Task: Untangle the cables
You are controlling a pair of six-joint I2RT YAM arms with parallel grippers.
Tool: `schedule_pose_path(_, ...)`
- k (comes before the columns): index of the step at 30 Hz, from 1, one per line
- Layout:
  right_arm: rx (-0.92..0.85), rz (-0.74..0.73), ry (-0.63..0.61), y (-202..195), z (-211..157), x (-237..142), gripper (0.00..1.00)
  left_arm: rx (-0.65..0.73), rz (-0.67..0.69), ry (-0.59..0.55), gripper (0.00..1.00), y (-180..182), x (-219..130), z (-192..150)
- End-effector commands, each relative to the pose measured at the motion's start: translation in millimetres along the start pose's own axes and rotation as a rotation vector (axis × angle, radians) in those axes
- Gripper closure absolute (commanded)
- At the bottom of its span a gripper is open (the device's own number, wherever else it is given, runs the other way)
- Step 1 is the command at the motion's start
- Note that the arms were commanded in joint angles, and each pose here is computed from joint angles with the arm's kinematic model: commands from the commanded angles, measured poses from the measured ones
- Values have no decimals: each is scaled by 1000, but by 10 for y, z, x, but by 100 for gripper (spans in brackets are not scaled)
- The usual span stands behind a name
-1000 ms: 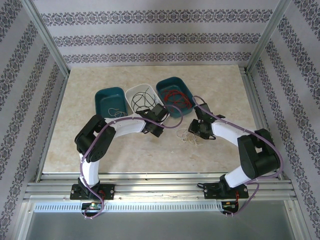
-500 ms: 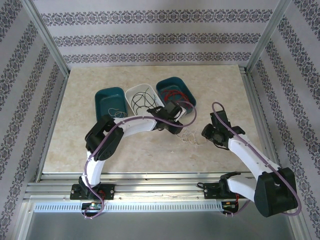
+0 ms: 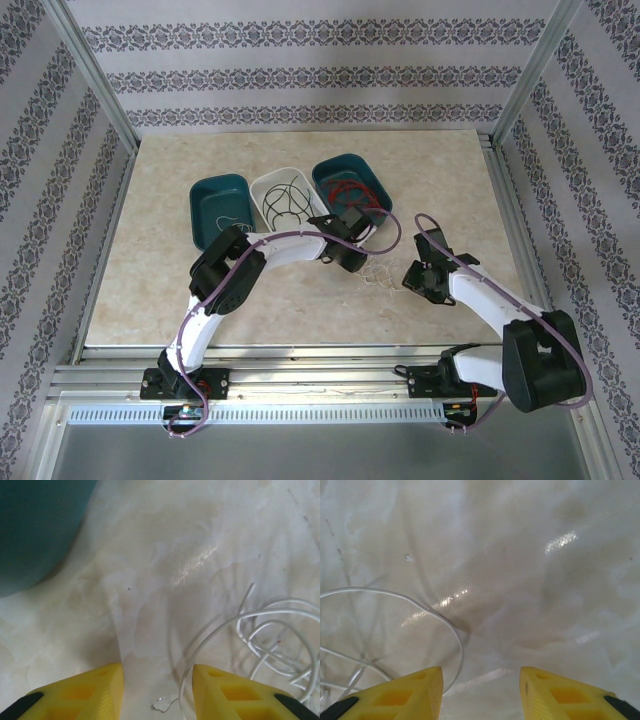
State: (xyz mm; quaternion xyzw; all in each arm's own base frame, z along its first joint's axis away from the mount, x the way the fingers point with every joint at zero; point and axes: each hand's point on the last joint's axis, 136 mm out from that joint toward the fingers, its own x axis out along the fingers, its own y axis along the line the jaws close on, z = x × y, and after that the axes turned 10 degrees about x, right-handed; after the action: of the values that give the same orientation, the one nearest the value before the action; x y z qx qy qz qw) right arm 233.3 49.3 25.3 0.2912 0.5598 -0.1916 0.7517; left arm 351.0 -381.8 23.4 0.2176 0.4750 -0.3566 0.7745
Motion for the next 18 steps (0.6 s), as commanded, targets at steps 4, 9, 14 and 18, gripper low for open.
schedule_pose_path(4, 2, 17, 15, 114, 21, 84, 55, 32, 25, 184, 74, -74, 151, -491)
schedule_pose_path(9, -37, -8, 35, 190, -35, 132, 56, 41, 75, 236, 90, 12, 103, -648)
schedule_pose_path(14, -55, -32, 41, 219, -61, 163, 70, 22, 100, 206, 100, 49, 10, -669)
schedule_pose_path(18, -62, -41, 40, 247, -24, 171, 91, 4, 111, 158, 100, 65, -75, -577)
